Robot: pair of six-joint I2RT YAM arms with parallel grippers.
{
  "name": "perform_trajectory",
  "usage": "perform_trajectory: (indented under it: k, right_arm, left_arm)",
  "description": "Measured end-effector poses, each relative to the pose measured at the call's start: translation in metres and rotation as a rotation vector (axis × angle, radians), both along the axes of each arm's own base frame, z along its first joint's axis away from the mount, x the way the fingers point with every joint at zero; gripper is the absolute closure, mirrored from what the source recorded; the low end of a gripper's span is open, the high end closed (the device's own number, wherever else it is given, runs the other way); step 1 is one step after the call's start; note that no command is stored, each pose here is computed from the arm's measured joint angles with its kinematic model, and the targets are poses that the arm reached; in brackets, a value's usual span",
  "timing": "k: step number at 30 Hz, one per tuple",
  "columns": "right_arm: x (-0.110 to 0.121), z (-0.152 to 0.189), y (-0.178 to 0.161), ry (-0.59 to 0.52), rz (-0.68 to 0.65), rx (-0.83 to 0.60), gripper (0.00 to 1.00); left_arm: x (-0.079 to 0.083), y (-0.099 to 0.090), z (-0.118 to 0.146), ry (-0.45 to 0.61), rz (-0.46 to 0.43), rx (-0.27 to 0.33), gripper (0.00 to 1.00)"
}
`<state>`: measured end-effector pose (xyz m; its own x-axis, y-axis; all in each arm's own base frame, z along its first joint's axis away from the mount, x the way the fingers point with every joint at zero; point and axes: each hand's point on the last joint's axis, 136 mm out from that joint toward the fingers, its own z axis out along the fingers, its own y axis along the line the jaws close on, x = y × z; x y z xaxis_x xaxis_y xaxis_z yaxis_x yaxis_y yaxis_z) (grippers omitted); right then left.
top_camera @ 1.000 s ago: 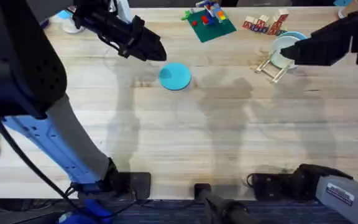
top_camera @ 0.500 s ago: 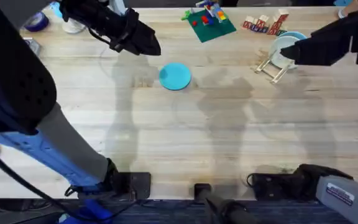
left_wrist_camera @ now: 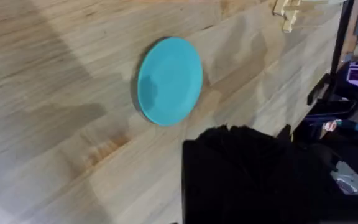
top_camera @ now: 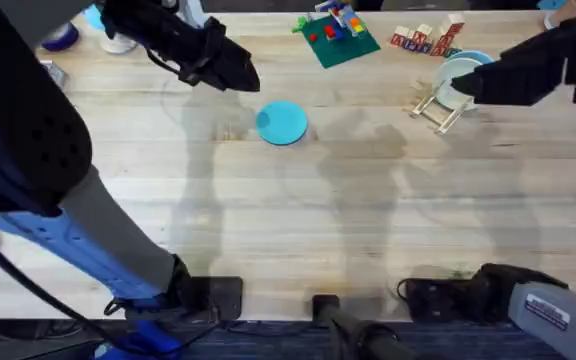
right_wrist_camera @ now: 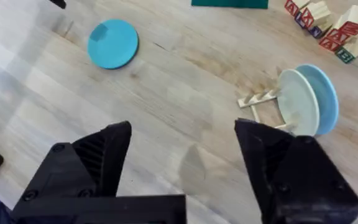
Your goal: Pick up the plates from the table one by one and place each into a slot on the dish rack.
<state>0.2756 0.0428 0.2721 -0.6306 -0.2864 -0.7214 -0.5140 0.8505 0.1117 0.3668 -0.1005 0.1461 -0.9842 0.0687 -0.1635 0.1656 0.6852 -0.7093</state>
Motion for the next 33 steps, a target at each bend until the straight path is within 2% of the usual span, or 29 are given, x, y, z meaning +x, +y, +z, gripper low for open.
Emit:
perform_trajectory:
  k: [9, 15, 19, 24, 29, 33]
  right_arm:
    - [0.000, 0.000, 0.000, 0.000, 0.000, 0.000, 0.005]
    - [0.000, 0.000, 0.000, 0.000, 0.000, 0.000, 0.005]
    - [0.000, 0.000, 0.000, 0.003, -0.005, 0.005, 0.005]
    - [0.000, 0.000, 0.000, 0.006, -0.010, 0.009, 0.005]
    - [0.000, 0.000, 0.000, 0.007, -0.010, 0.009, 0.005]
    - [0.000, 0.000, 0.000, 0.007, -0.010, 0.009, 0.005]
  left_arm:
    - [-0.008, -0.001, -0.043, -0.001, -0.002, -0.008, 0.960]
    - [-0.013, -0.002, -0.062, -0.005, 0.002, -0.007, 0.959]
    - [-0.009, -0.001, -0.074, 0.004, 0.004, -0.008, 0.960]
    - [-0.012, -0.002, -0.103, 0.085, 0.007, -0.013, 0.961]
    - [-0.016, -0.009, -0.116, 0.153, 0.017, -0.090, 0.959]
    - [-0.016, -0.011, -0.117, 0.165, 0.020, -0.115, 0.959]
